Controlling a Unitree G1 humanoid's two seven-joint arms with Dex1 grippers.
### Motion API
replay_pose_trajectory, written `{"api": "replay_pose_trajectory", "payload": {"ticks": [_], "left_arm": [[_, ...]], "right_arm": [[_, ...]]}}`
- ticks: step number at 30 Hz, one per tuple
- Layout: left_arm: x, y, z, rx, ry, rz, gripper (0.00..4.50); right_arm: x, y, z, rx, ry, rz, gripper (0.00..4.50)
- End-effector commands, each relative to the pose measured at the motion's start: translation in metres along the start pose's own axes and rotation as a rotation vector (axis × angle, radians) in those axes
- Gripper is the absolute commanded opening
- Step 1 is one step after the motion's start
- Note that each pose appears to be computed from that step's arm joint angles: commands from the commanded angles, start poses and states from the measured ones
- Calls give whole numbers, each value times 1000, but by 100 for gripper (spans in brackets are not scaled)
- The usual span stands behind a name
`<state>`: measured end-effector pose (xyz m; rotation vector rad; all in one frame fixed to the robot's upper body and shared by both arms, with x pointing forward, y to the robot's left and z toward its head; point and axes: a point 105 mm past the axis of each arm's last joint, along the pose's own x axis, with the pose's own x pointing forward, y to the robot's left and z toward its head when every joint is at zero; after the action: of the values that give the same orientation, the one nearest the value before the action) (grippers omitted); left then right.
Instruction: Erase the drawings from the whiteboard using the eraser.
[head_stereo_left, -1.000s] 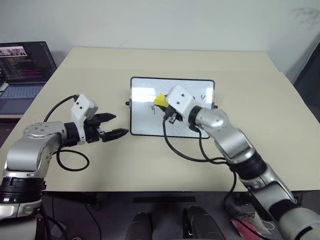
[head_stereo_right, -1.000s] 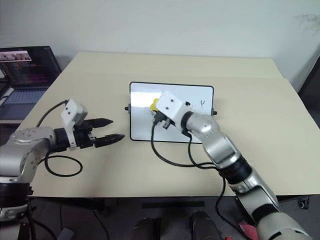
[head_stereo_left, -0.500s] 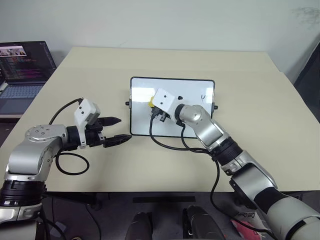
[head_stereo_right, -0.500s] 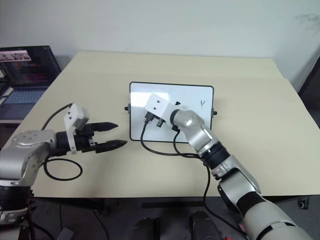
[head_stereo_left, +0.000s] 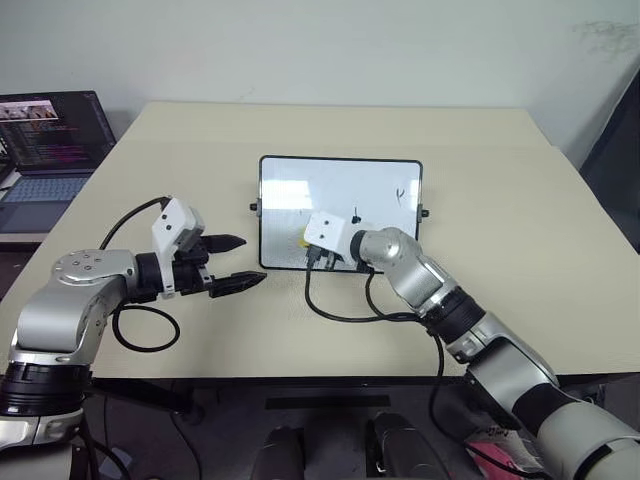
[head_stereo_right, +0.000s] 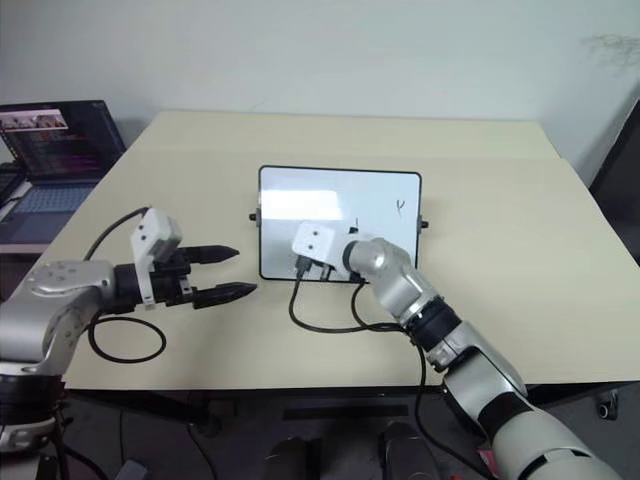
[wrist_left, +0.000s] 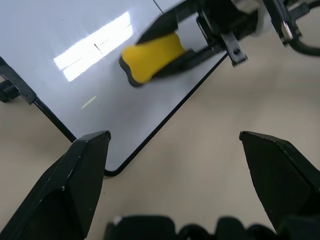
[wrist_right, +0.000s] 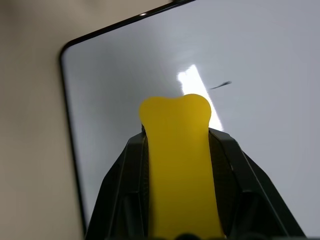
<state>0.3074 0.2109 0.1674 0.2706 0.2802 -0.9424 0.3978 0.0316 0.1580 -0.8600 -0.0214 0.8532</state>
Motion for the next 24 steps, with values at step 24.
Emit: {"api": "replay_pose_trajectory", "payload": {"ticks": [24], "left_arm": [[1, -3, 10, 40, -9, -24, 450]], "right_arm": [[14, -9, 28, 14, -84, -64, 130]]}}
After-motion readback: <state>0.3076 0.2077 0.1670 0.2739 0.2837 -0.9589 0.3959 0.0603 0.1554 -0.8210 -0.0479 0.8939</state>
